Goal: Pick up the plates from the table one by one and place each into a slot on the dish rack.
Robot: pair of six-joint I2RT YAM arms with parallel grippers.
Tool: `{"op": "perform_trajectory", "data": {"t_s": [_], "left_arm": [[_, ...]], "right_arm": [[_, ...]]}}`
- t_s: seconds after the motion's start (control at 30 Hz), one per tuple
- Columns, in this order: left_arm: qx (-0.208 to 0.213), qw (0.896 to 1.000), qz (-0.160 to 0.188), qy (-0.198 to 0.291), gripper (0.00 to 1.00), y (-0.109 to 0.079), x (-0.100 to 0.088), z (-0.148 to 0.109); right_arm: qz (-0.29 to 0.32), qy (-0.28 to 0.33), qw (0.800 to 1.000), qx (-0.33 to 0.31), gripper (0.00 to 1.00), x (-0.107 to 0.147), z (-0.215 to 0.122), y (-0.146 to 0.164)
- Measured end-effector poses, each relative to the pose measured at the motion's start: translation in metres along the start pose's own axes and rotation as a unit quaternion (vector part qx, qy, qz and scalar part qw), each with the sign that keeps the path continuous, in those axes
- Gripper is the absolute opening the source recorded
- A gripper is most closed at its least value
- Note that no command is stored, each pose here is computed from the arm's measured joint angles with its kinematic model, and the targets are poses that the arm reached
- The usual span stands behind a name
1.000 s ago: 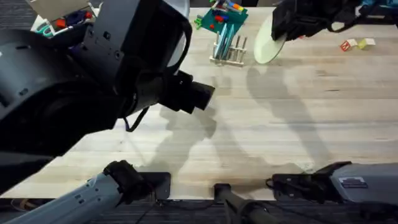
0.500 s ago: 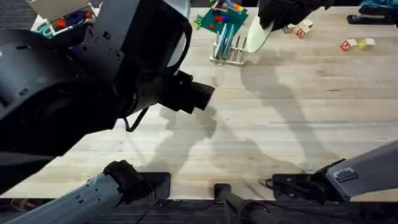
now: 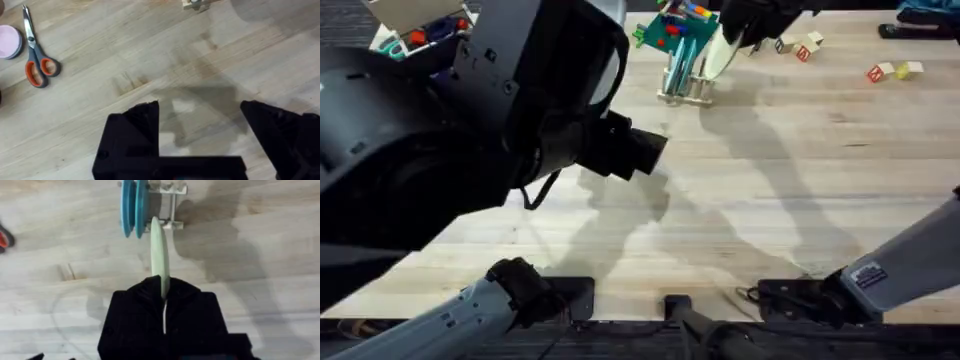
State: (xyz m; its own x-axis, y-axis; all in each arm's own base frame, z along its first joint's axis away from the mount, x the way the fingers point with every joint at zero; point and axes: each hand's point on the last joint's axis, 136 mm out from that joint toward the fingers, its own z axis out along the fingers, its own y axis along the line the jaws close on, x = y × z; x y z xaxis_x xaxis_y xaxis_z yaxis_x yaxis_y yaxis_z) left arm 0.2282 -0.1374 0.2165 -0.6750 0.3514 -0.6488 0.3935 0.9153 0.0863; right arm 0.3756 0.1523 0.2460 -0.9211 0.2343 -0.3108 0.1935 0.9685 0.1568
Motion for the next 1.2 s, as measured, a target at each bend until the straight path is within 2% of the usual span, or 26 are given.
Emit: {"op": "perform_trajectory", "data": {"t_s": [0.47, 0.8, 1.2], "left_arm": [[0.000, 1.000, 0.000, 0.000, 0.993, 0.000, 0.000, 0.000], [0.000, 1.000, 0.000, 0.000, 0.993, 0.000, 0.000, 0.000], [0.000, 1.000, 0.000, 0.000, 0.994, 0.000, 0.000, 0.000]], "right_arm": [[0.008, -0.041, 0.999, 0.000, 0.028, -0.022, 0.009, 0.006], [0.007, -0.028, 0.999, 0.017, 0.029, -0.028, 0.044, 0.011], [0.008, -0.040, 0.999, 0.020, 0.028, -0.039, 0.061, 0.016]]}}
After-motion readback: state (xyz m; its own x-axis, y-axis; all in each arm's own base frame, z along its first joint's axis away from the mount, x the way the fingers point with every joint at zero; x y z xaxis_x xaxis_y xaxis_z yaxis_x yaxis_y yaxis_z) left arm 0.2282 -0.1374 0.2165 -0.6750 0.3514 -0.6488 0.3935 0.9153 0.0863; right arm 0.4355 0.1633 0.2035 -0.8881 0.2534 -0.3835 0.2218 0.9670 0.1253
